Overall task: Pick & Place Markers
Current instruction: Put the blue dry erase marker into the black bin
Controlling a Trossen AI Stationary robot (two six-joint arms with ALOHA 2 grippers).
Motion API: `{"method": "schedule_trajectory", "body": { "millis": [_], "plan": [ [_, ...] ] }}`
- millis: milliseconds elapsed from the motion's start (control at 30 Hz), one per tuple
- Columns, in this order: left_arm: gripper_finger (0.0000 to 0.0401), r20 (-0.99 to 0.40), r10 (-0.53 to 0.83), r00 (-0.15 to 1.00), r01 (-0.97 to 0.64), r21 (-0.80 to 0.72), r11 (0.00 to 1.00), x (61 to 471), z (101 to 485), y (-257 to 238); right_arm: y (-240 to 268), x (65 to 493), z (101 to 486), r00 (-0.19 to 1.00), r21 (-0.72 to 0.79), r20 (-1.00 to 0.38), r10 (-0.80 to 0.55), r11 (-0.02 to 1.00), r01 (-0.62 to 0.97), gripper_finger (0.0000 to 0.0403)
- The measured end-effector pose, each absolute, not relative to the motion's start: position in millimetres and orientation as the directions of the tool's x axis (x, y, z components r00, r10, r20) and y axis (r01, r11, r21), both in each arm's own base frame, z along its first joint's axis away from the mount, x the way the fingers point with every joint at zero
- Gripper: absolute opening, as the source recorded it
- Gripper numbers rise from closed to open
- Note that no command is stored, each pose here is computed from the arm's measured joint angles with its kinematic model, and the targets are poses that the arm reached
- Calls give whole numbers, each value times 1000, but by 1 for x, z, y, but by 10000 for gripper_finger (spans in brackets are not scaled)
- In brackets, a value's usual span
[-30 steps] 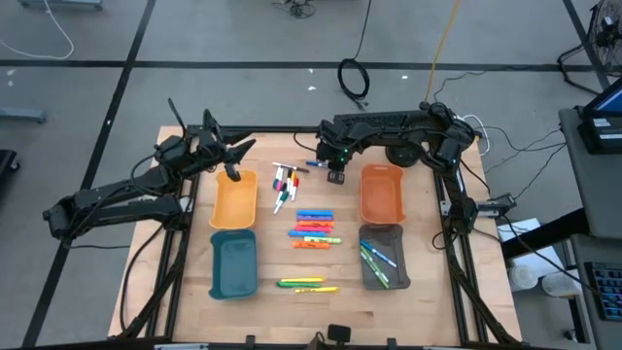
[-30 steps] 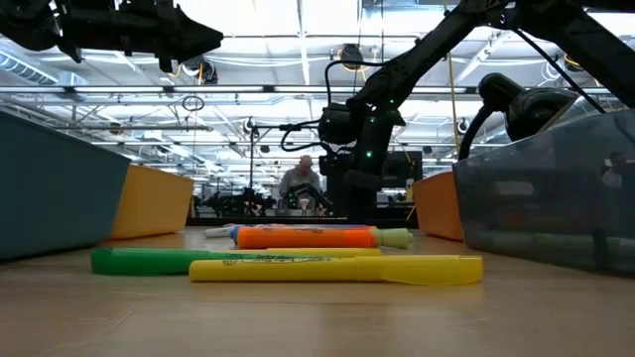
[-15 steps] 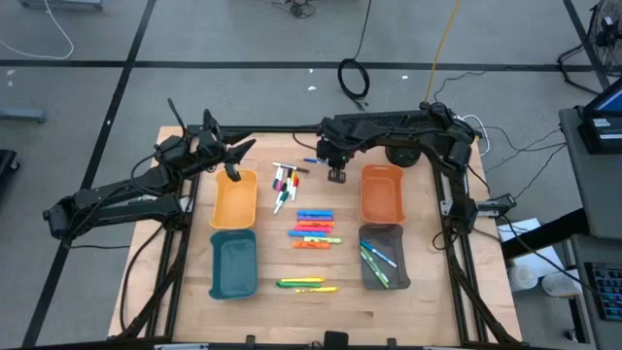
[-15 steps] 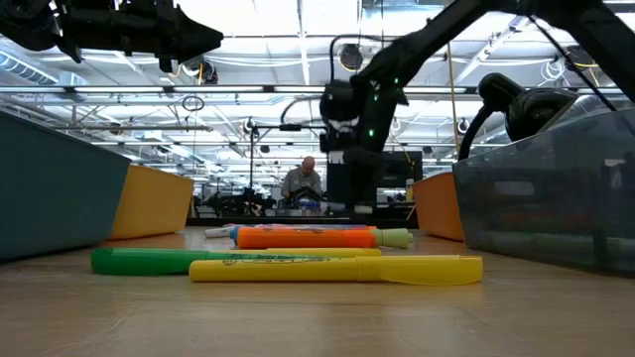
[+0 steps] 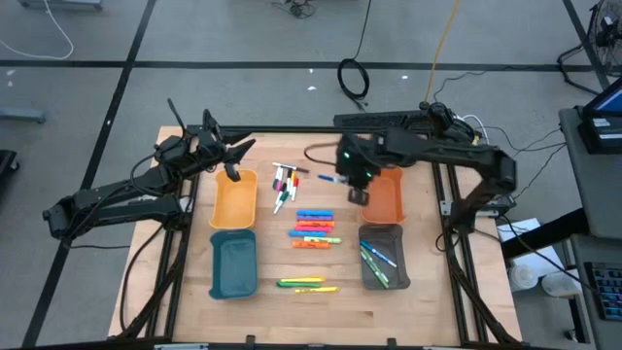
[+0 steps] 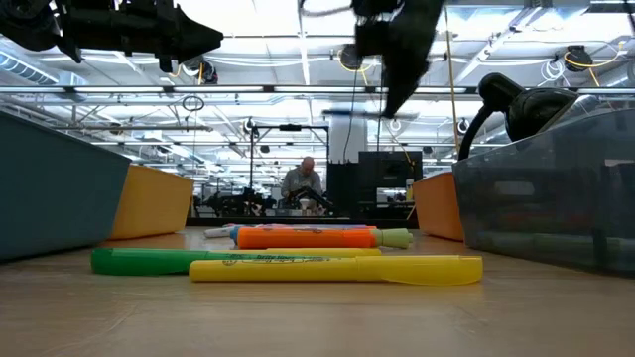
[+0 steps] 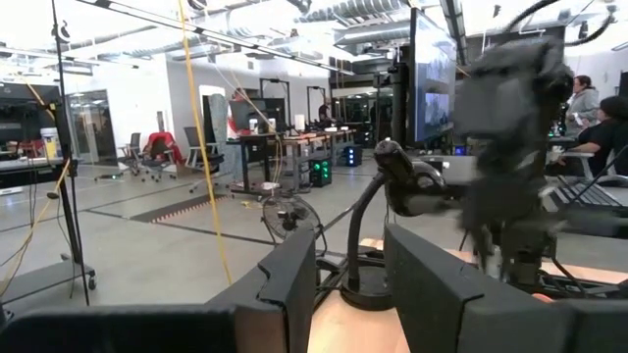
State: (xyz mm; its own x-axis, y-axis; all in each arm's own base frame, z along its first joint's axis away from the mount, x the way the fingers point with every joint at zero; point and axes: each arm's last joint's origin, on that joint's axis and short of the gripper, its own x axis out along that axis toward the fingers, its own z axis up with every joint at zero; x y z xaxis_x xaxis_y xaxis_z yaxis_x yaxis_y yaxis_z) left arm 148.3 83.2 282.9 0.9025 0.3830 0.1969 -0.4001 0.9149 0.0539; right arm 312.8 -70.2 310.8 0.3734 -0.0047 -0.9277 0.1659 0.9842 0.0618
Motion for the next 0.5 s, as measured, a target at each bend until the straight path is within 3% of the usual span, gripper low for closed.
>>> {"method": "schedule_trajectory", "body": {
  "millis": [233, 500],
  "plan": [
    [127, 196, 383, 902, -400, 53, 915, 148, 283, 83, -12, 268, 324, 339, 174, -939, 63, 935, 309, 9],
    [127, 197, 383, 902, -399, 48, 916, 148, 283, 83, 41, 210, 287, 204, 305, -951, 231, 807, 507, 8]
  ]
}}
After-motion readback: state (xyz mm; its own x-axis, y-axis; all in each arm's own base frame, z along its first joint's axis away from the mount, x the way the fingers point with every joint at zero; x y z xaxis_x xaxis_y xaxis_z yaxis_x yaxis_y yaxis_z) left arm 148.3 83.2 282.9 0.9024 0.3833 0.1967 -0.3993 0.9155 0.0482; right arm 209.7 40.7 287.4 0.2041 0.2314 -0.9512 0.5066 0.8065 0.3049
